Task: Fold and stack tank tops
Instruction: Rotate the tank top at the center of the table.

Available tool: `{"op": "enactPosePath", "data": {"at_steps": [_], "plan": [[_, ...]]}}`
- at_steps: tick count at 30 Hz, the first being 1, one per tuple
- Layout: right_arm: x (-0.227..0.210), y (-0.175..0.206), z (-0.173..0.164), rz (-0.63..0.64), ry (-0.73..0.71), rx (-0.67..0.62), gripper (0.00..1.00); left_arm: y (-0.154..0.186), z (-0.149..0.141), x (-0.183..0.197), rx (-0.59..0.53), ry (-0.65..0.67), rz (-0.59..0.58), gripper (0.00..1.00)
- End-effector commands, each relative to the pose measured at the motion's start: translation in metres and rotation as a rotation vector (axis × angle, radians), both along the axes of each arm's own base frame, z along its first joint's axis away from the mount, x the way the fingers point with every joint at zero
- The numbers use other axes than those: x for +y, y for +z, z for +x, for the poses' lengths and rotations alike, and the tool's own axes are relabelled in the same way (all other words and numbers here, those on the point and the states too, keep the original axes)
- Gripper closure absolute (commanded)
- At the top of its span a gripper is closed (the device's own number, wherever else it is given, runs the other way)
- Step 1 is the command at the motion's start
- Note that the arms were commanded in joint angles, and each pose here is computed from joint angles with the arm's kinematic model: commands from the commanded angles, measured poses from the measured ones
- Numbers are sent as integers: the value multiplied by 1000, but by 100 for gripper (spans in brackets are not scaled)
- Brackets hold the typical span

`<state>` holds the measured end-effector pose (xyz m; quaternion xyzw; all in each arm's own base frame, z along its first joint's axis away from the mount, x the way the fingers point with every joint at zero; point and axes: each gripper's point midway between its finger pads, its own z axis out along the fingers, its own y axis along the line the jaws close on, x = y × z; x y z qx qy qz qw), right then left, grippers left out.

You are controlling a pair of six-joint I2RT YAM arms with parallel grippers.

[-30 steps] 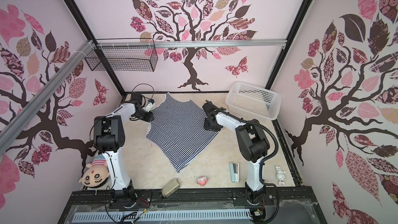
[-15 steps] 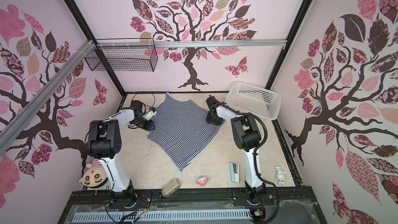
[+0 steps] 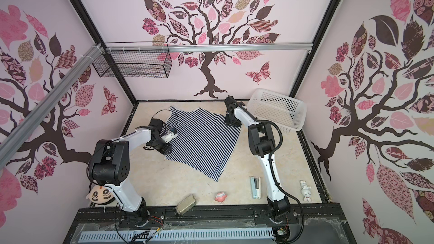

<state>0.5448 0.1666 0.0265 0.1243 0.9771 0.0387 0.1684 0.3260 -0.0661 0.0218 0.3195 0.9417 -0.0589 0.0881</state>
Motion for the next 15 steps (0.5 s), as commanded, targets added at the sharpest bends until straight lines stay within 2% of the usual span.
{"op": "enactPosePath", "data": {"at_steps": [1,6,11,13,15], "plan": [[-14,-24,-2,-25,-3,102,59,3,-31,-10,65,-48,17,62],[1,-11,19,105,17,44,58,8,-62,-27,51,-166,65,62],[17,19,27,201,65,-22,57,36,-82,-49,34,-227,-16,61],[23,34,24,233,81,-31,57,50,-77,-51,0,-209,-33,61],[31,61,16,256,104,-47,57,62,-62,-48,-80,-185,-9,61]]}}
